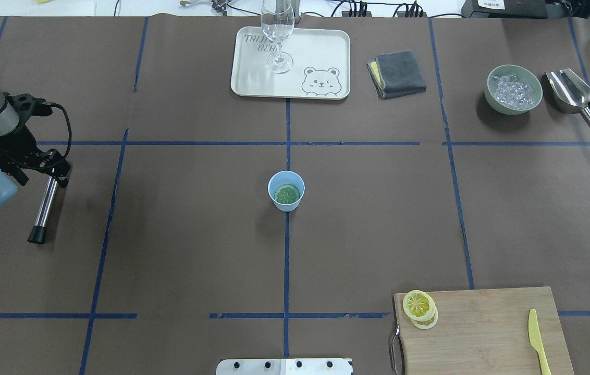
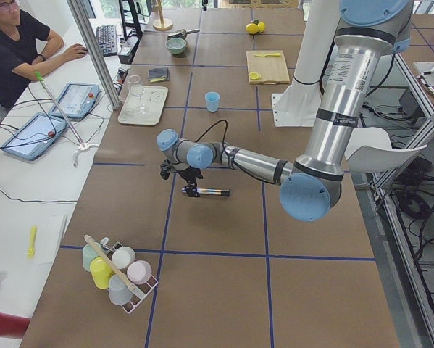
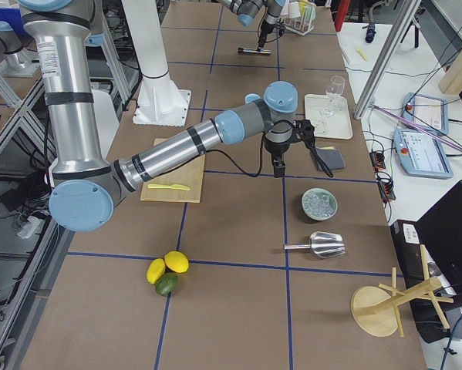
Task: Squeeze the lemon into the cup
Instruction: 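Reach the left gripper to the steel muddler and grasp it upright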
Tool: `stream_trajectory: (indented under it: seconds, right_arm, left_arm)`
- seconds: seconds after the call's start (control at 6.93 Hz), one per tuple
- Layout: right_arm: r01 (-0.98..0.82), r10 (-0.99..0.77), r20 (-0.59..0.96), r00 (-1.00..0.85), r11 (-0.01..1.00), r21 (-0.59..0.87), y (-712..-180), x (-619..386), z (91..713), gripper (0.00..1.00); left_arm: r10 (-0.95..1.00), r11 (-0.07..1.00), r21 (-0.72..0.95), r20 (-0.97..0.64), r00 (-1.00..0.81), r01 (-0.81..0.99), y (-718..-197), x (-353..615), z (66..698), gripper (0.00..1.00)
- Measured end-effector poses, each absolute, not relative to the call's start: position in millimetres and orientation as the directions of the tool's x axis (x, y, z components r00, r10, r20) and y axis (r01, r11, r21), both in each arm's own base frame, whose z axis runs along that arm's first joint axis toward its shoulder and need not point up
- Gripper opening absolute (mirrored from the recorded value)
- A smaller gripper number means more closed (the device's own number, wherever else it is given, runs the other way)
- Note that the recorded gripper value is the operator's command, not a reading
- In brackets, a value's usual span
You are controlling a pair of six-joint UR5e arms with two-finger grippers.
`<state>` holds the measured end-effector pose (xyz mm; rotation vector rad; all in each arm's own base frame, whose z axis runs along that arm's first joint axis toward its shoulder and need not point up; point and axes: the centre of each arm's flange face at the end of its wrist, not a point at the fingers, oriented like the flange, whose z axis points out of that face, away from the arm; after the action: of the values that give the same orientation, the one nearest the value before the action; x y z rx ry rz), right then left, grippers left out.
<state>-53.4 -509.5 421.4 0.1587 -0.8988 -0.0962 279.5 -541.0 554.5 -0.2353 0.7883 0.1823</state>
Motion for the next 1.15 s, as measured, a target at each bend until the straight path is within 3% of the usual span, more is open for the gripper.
stream_trajectory:
  seconds: [0.43,0.58,0.72,0.87,1.01,1.15]
  right_arm:
    - [0.015,-0.149,0.771,0.619,0.984,0.179,-510,-53,420,1.00]
    - [0.015,-0.150,0.771,0.619,0.984,0.179,-510,-53,420,1.00]
    - [0.014,-0.150,0.771,0.619,0.984,0.180,-511,-53,419,1.00]
    - [0.014,-0.151,0.771,0.619,0.983,0.181,-511,-53,418,1.00]
    - [0.014,-0.152,0.771,0.619,0.983,0.182,-511,-53,418,1.00]
    - [0.014,-0.152,0.771,0.618,0.983,0.183,-512,-53,417,1.00]
  left_arm:
    - [0.082,0.958,-0.136,-0.716,0.693,-0.254,-541,285,565,1.00]
    - [0.085,0.957,-0.136,-0.716,0.693,-0.258,-540,288,566,0.75]
    - [0.088,0.956,-0.135,-0.717,0.692,-0.261,-539,290,567,0.38]
    - [0.090,0.956,-0.134,-0.717,0.692,-0.263,-539,291,567,0.17]
    - [0.090,0.955,-0.134,-0.717,0.692,-0.263,-538,291,567,0.00]
    - [0.091,0.955,-0.134,-0.717,0.691,-0.264,-538,291,567,0.00]
